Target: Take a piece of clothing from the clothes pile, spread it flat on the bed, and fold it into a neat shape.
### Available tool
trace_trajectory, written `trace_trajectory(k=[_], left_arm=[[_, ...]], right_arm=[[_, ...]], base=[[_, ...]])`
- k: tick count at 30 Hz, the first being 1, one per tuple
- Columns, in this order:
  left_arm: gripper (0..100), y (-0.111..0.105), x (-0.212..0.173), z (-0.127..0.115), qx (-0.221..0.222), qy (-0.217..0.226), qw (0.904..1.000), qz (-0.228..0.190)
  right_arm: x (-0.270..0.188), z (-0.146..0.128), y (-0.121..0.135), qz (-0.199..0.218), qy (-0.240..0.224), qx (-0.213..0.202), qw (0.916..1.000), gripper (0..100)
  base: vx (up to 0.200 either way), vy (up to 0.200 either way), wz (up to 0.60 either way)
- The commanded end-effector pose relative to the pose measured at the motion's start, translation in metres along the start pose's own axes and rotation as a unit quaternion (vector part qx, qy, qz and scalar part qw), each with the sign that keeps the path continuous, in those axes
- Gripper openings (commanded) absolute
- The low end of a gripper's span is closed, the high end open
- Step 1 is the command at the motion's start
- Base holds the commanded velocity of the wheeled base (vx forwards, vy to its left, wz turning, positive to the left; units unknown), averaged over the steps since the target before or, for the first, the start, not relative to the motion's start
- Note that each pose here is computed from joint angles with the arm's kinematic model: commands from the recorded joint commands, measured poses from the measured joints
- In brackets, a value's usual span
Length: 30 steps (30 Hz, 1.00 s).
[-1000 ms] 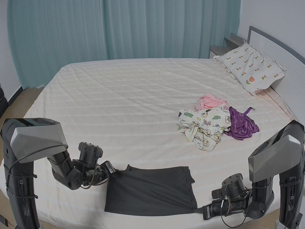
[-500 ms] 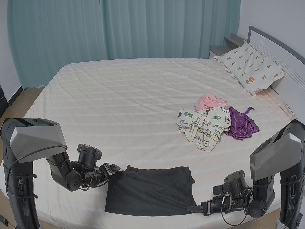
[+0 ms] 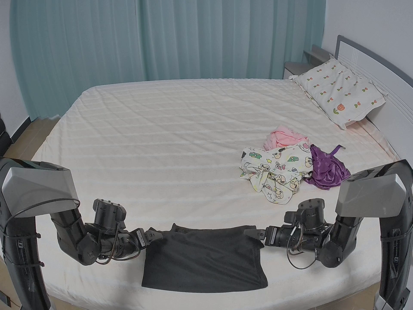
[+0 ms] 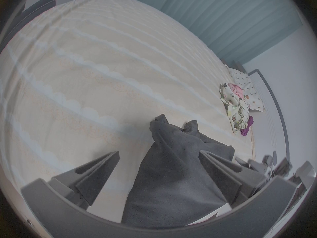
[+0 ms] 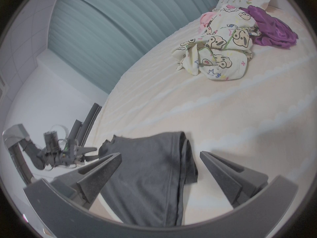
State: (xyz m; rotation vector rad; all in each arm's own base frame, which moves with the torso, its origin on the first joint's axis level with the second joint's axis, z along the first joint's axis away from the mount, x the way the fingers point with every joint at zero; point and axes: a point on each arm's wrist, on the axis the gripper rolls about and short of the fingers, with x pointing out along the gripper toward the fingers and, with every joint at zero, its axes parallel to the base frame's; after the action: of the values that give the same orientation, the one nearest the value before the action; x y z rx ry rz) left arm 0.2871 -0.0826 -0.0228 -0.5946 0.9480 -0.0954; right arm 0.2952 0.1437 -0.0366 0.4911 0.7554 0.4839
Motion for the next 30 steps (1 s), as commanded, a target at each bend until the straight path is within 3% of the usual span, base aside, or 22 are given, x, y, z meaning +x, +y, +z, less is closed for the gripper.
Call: trace_trajectory(k=[1, 6, 13, 14, 23, 30], left_arm=[[100, 0.009, -0.003, -0.013, 0.020, 0.001, 0.9997, -0.013], [100, 0.009, -0.003, -0.014, 0.022, -0.003, 0.9996, -0.018], [100, 0.009, -0.002, -0.013, 0.022, -0.005, 0.9996, -0.017], [100, 0.009, -0.002, -0.013, 0.021, -0.005, 0.9996, -0.017], [100, 0.010, 0.000, -0.014, 0.022, -0.010, 0.9997, -0.008], [100, 0.011, 0.000, -0.015, 0.022, -0.009, 0.9997, -0.008]], right_arm=[[0.039, 0.026, -0.010, -0.025, -0.002, 0.031, 0.9992, 100], [0.053, 0.039, -0.005, -0.024, 0.006, 0.055, 0.9982, 100], [0.059, 0.037, -0.005, -0.015, 0.019, 0.057, 0.9981, 100], [0.060, 0.038, -0.003, -0.016, 0.023, 0.057, 0.9980, 0], [0.058, 0.039, -0.001, -0.031, 0.034, 0.061, 0.9971, 0], [0.058, 0.045, -0.005, -0.059, 0.003, 0.071, 0.9957, 0]], base=[[0.000, 0.000, 0.00], [0.000, 0.000, 0.00], [0.000, 0.000, 0.00], [0.000, 0.000, 0.00], [0.000, 0.000, 0.00], [0.000, 0.000, 0.00]])
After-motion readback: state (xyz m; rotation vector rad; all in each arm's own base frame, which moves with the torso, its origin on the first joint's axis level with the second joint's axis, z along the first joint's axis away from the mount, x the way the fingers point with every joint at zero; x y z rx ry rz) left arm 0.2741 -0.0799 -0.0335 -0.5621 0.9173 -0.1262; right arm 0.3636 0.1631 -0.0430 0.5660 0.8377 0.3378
